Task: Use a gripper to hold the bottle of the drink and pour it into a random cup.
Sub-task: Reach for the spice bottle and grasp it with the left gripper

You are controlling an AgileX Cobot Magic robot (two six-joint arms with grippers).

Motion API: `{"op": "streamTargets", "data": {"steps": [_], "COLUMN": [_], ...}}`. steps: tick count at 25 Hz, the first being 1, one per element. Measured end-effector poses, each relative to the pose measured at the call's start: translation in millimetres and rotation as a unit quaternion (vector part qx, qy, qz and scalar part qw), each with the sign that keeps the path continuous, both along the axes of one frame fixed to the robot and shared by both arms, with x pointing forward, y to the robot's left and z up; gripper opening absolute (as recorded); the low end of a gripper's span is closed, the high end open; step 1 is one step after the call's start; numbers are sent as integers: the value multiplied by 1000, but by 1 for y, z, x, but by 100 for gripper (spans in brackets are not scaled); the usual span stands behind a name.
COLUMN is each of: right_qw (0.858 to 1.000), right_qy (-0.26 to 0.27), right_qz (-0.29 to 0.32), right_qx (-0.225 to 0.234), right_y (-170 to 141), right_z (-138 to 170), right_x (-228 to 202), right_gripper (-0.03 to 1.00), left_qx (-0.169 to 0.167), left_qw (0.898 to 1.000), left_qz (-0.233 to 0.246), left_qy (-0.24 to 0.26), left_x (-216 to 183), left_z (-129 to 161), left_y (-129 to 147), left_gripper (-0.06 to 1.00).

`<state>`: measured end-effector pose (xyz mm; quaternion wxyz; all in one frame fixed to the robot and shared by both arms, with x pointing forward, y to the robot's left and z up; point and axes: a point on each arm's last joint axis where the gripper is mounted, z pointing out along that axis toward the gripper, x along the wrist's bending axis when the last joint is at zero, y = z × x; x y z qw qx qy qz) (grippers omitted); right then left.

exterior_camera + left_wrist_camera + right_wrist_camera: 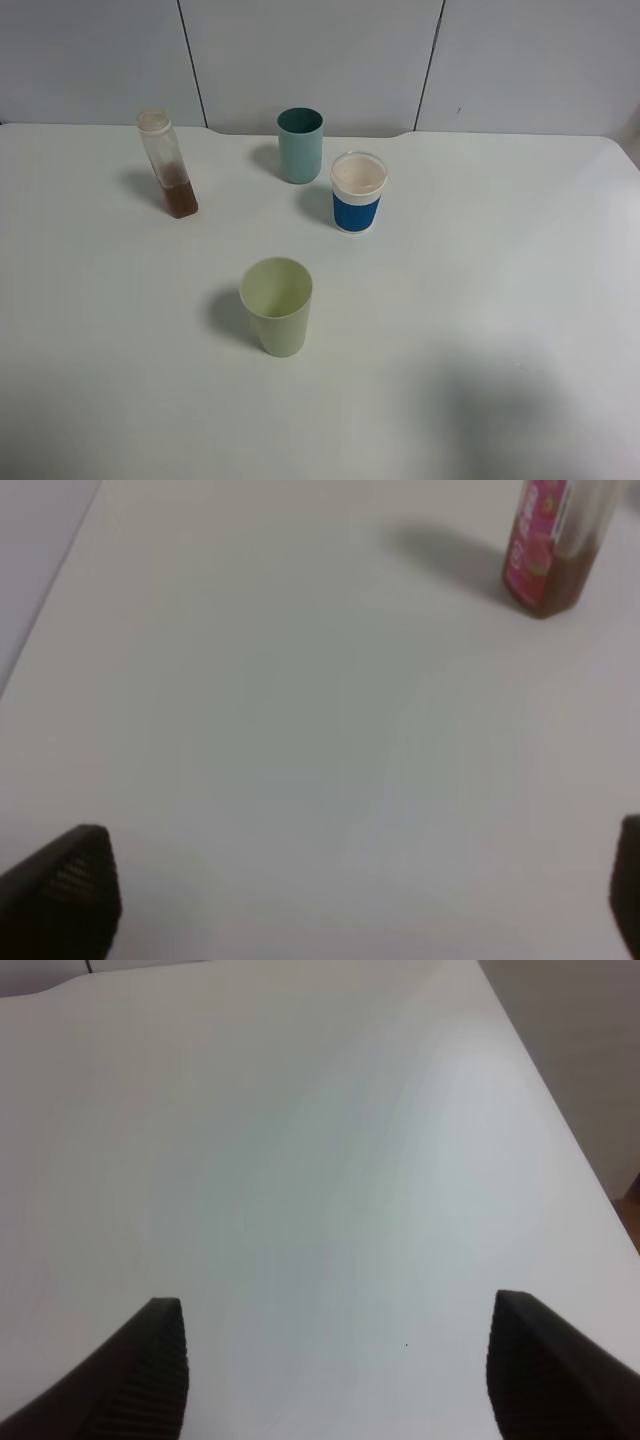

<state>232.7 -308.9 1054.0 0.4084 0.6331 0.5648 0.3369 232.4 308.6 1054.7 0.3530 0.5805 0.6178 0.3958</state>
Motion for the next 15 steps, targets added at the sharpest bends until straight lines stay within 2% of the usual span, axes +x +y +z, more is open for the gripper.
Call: {"op": "streamTargets", "data": {"steps": [15], "right_qw": [1000], "right_qy": [0], "right_qz": [0], "right_qx": [0], "right_y": [0], "right_z": [0], "right_x": [0], "right_gripper": [63], "left_qx": [1], "left_qw": [1000], "left_qz": [1], "left_qy": [0], "left_x": [0], "left_z": [0], "left_y": [0], "left_gripper": [99]}}
